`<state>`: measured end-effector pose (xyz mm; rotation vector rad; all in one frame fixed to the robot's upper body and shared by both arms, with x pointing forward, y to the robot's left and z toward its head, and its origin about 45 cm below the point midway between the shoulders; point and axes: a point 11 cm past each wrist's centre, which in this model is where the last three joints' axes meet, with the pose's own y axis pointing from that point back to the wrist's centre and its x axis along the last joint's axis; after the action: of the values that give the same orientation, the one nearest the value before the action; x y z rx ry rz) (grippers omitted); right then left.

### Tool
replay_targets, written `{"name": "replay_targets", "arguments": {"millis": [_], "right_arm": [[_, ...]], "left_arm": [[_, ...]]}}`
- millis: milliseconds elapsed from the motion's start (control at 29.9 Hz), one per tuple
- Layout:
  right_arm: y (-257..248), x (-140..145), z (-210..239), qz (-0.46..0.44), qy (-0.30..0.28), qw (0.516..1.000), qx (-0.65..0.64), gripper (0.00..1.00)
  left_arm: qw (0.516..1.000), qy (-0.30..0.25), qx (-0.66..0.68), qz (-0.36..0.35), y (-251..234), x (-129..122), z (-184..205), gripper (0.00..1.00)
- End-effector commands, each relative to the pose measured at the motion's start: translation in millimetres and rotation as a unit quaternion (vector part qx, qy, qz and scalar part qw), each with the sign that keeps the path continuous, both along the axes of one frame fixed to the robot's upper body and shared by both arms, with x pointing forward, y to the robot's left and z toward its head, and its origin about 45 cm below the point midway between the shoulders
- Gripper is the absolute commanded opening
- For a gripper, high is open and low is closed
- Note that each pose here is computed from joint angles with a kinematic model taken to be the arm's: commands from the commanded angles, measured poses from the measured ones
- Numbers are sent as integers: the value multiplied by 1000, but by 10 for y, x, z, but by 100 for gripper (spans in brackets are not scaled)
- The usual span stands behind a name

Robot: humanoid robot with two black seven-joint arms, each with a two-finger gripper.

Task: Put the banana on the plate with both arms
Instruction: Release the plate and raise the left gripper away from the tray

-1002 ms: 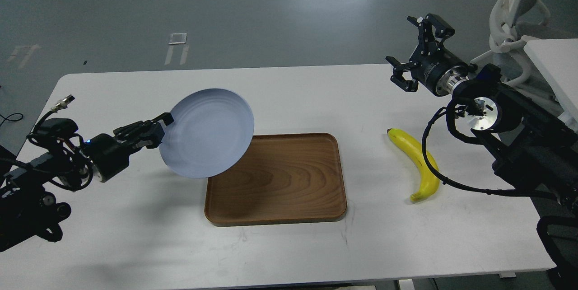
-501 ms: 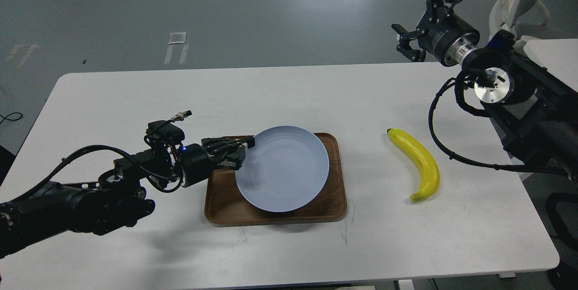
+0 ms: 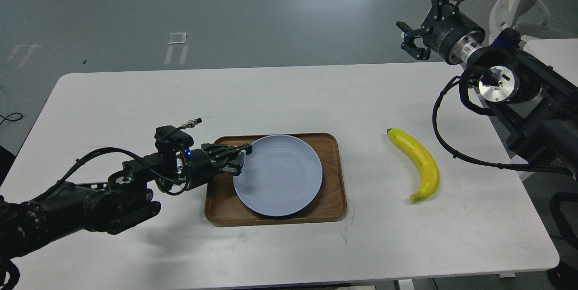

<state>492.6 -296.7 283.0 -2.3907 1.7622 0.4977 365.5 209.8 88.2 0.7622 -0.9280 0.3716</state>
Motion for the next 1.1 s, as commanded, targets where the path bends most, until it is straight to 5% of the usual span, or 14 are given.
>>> {"name": "replay_targets", "arguments": {"millis": [0,167,234,267,368,401,635,835,969,1069], "right_arm": [[5,-1,-4,0,0,1000,0,99],[-2,-1,-2,0,0,1000,-1,99],[-2,-1,-2,0,0,1000,-1,99],[-2,-1,-2,0,0,1000,-1,99],[-2,-1,-2,0,0,1000,-1,99],[-5,-2,2,0,0,1000,-1,99],[-202,-65,-31,0,5,999,-37,99],[-368,-312,-318,53,38,981,-183,99],[-442,-627,-557,163,-1,898,-409,94],[-508,-803,-730,229,-19,825,-517,91]], "left_arm": [[1000,-1,2,2,19,18,5,0],[1000,-3,1,3,16,29,17,2],[1000,-3,-2,7,16,37,24,44],[1000,-3,-6,6,-4,39,38,75],[1000,-4,-11,2,-50,60,80,82],[1000,-7,-14,3,-62,85,111,92],[977,-11,-160,139,-13,518,600,98],[890,38,-374,257,29,1006,1314,98],[794,145,-529,262,133,1136,1644,98],[748,161,-590,260,270,1190,1826,98]]}}
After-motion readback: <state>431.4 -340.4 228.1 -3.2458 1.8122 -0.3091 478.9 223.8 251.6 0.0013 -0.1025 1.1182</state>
